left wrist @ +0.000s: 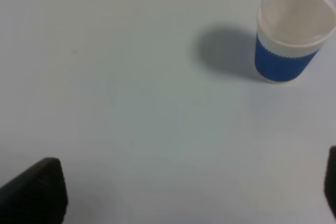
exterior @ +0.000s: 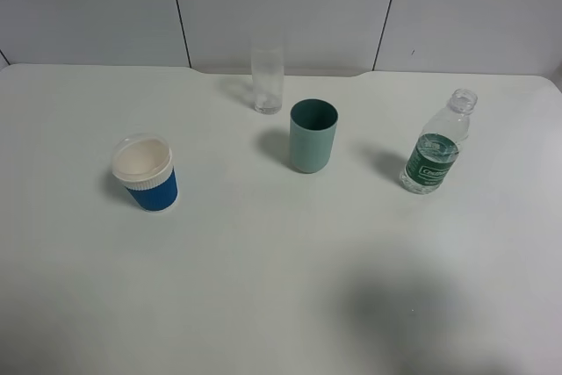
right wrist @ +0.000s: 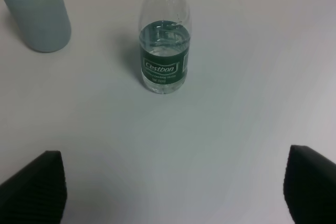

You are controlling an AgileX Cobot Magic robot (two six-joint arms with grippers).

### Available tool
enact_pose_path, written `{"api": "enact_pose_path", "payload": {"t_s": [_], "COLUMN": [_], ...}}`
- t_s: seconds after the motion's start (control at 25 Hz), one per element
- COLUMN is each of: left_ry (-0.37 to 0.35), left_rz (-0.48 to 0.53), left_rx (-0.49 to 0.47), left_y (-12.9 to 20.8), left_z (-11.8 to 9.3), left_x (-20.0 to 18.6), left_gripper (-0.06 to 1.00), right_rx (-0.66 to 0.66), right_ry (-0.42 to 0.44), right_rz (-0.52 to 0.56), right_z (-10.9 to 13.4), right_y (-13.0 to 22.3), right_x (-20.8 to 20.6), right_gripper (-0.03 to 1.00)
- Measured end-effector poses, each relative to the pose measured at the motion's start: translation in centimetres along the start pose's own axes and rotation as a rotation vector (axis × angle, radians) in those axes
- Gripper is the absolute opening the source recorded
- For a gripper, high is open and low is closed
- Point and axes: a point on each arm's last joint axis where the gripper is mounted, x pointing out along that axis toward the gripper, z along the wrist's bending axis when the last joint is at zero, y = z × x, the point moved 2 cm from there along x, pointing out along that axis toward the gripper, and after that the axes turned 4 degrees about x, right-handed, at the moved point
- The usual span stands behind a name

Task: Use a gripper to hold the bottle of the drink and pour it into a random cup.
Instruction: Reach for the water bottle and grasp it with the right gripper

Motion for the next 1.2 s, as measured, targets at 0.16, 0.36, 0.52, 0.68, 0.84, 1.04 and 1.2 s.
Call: {"api": "enact_pose_path", "payload": {"t_s": [0.16,0.36,0.52,0.68,0.84,1.04,1.2], "left_ry": [0.000,0.000,0.000,0.000,0.000,0.000,0.000], "left_rz": [0.000,0.000,0.000,0.000,0.000,0.000,0.000], "left_rx": [0.000,0.000,0.000,0.000,0.000,0.000,0.000], "left_y": [0.00,0.00,0.00,0.00,0.00,0.00,0.00], "left_z": [0.00,0.00,0.00,0.00,0.00,0.00,0.00], "left_x": [0.00,0.00,0.00,0.00,0.00,0.00,0.00], "left_gripper": [0.99,0.99,0.99,0.99,0.99,0.99,0.99], "right_rx": [0.000,0.000,0.000,0.000,0.000,0.000,0.000], "right_ry": [0.000,0.000,0.000,0.000,0.000,0.000,0.000], "right_rz": [0.000,0.000,0.000,0.000,0.000,0.000,0.000], "right_z": [0.00,0.00,0.00,0.00,0.00,0.00,0.00], "right_y": [0.00,0.00,0.00,0.00,0.00,0.00,0.00], "right_x": [0.00,0.00,0.00,0.00,0.00,0.00,0.00], "right_gripper": [0.82,0.82,0.82,0.82,0.82,0.82,0.82]}}
